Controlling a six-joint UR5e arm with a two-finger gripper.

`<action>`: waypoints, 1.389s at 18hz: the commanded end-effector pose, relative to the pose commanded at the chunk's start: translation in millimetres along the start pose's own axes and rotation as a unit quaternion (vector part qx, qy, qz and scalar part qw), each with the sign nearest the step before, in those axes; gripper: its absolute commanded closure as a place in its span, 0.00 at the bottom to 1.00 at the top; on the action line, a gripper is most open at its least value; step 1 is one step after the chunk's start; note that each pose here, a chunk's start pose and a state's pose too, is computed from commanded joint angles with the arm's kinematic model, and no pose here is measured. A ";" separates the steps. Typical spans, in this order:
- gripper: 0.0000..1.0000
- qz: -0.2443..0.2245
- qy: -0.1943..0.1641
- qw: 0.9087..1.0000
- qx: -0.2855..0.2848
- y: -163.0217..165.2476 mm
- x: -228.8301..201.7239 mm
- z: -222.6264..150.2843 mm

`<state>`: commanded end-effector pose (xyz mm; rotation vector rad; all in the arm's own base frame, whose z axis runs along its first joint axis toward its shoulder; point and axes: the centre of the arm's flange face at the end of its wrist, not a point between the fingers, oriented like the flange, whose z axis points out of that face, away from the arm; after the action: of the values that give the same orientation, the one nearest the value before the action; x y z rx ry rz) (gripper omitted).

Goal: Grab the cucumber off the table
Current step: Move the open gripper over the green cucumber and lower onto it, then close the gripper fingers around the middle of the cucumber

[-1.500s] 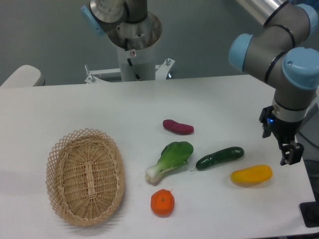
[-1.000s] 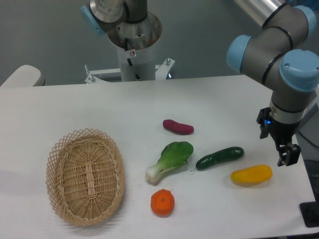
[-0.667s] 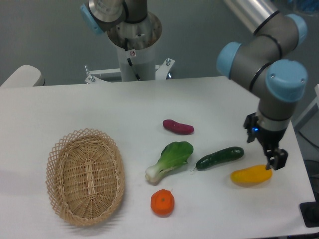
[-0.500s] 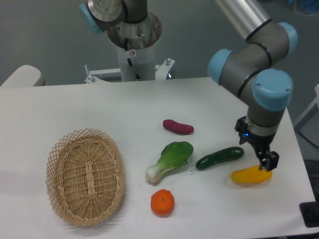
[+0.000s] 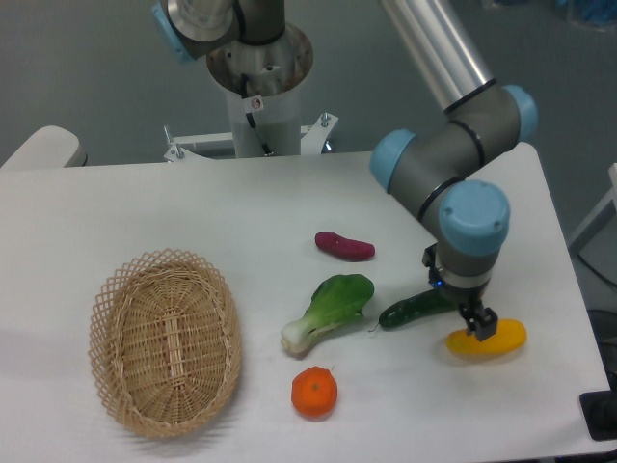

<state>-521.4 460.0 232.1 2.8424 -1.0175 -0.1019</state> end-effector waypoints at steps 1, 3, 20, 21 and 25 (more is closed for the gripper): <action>0.00 0.001 0.002 1.000 0.004 -2.4 2.3 2.1; 0.00 0.003 0.007 1.000 0.007 -3.7 5.1 6.2; 0.13 -0.002 0.013 1.000 0.007 -5.2 29.3 45.8; 0.36 -0.001 0.011 1.000 0.007 -4.9 28.3 44.6; 0.75 0.004 0.008 1.000 0.006 -2.9 25.2 42.0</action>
<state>-504.5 442.4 189.6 2.8444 -1.0300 -0.0739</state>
